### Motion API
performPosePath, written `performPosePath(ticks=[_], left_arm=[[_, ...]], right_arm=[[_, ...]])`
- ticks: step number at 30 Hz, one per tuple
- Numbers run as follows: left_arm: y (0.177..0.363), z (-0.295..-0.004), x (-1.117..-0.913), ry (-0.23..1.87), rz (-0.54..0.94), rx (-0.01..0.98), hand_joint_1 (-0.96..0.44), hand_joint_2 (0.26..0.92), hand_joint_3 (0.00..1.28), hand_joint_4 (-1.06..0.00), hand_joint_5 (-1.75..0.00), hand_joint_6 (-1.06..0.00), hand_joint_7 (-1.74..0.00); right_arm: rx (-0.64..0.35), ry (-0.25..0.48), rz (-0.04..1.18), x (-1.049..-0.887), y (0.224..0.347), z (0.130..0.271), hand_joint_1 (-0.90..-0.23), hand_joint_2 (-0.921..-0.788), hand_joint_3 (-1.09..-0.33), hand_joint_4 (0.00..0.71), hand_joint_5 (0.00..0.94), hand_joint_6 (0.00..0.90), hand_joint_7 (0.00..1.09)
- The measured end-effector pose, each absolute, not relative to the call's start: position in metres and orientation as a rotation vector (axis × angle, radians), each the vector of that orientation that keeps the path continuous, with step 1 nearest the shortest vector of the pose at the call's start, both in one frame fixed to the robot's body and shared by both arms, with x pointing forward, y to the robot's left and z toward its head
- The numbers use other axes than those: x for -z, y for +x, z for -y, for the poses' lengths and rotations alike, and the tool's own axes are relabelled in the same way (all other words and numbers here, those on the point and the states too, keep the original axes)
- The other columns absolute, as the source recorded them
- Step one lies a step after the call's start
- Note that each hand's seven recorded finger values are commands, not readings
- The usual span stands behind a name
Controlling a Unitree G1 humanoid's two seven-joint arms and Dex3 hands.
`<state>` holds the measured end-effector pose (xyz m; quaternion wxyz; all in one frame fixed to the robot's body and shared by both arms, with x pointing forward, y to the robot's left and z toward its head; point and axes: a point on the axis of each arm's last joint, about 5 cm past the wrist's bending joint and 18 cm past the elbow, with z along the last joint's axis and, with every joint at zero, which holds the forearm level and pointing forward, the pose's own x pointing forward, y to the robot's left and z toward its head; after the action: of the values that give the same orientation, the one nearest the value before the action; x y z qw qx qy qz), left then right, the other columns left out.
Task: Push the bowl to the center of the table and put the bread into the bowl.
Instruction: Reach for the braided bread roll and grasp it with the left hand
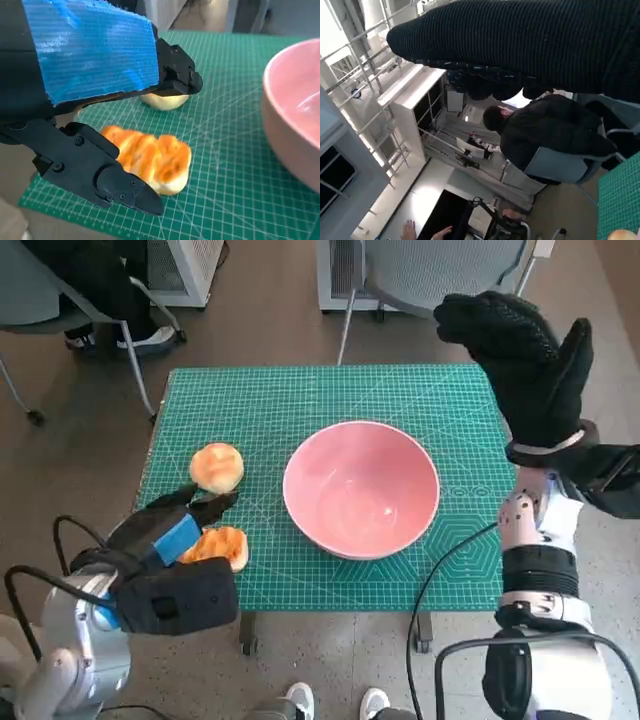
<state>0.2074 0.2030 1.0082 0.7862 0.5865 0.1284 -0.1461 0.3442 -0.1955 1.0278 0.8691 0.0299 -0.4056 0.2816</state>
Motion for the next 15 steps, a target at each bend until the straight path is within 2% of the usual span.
performPosePath(ticks=[15], left_arm=[[0.218, -0.202, -0.986, 1.201, -0.384, 0.318, -0.16, 0.738, 0.00, -0.15, 0.00, -0.33, 0.00]], right_arm=[[-0.591, 0.060, 0.851, -1.028, 0.344, 0.196, -0.709, -0.921, -0.780, 0.275, 0.001, 0.362, 0.01]])
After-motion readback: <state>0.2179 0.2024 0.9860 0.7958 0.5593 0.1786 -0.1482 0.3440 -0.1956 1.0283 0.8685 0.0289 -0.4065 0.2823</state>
